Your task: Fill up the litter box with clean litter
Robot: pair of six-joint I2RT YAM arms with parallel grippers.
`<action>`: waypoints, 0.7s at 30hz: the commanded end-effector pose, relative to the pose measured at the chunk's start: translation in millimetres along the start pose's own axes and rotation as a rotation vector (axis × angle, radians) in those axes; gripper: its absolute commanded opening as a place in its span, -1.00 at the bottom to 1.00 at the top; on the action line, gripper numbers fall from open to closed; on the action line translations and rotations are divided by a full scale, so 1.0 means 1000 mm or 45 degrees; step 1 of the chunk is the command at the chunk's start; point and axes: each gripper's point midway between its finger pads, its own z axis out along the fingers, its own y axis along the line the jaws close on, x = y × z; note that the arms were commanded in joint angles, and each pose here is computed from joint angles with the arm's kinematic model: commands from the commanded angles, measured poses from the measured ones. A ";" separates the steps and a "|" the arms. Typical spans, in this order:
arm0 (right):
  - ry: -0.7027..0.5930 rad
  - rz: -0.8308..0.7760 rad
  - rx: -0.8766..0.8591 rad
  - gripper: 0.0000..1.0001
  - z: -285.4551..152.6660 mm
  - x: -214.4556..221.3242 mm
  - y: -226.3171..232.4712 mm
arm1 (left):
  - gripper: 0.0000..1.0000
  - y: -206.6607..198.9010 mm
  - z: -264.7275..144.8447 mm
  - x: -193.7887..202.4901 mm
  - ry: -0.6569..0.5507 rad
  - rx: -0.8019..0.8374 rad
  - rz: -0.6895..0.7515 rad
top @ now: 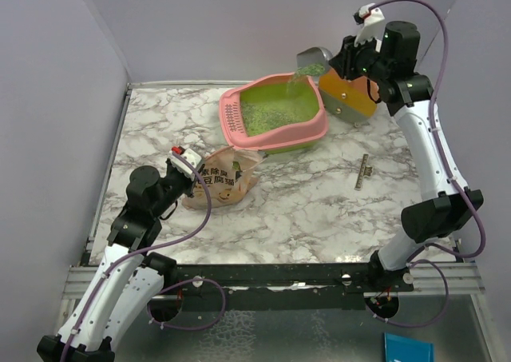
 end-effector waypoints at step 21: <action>0.020 -0.285 0.106 -0.99 0.009 -0.010 0.070 | -1.00 -0.002 -0.002 -0.053 -0.188 0.058 0.060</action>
